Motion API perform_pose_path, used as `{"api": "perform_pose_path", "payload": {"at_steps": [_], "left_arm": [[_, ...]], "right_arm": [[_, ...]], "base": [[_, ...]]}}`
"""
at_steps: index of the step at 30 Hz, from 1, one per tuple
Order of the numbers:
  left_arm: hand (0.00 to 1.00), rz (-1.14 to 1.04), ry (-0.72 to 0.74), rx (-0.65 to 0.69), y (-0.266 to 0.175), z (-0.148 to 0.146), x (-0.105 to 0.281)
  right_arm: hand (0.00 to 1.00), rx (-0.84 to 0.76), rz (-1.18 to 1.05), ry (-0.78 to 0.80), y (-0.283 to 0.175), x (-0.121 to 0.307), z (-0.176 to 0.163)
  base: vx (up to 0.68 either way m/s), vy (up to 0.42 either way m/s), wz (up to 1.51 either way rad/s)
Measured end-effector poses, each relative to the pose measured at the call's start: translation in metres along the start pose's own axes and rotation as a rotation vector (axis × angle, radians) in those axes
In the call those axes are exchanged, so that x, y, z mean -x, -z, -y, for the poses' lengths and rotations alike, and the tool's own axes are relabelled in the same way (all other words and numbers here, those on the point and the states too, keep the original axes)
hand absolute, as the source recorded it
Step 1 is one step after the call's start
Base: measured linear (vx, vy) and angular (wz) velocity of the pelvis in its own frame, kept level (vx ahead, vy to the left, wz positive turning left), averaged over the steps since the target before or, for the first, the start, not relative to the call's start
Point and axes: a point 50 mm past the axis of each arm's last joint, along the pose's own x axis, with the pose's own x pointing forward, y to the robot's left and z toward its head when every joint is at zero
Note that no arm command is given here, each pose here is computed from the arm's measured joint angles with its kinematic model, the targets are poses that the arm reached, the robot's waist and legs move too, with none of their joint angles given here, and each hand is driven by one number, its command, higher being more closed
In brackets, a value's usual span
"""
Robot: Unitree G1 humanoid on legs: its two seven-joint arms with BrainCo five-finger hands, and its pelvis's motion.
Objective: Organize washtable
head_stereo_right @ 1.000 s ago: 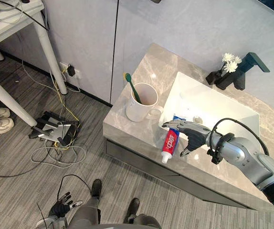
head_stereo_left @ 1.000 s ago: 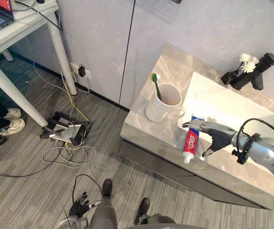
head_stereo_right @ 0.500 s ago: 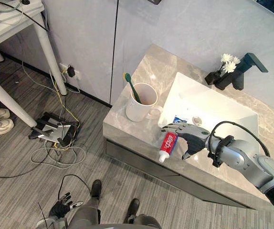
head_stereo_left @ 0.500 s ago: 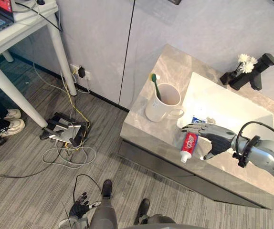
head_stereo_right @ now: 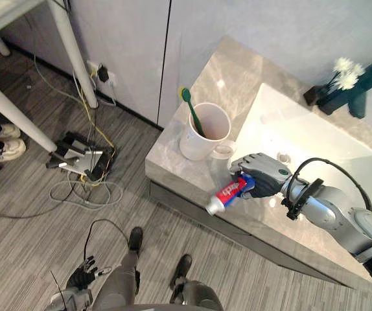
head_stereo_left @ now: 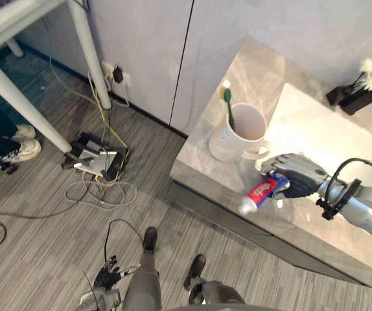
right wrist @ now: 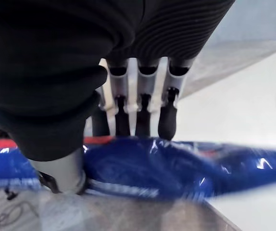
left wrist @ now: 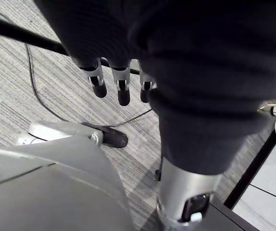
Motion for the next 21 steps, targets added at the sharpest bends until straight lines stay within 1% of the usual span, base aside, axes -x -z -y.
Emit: {"api": "perform_pose_path", "payload": {"at_steps": [4, 21], "left_arm": [[0.0, 0.024, -0.017, -0.002, -0.01, -0.001, -0.004], [0.0, 0.041, -0.023, 0.01, -0.014, -0.003, -0.005]], "right_arm": [[1.0, -0.014, 0.015, 0.059, -0.003, 0.0, 0.001], [1.0, -0.043, 0.02, 0.119, -0.005, -0.002, 0.0]], "base": [[0.03, 0.01, 0.01], [0.02, 0.004, 0.02]]}}
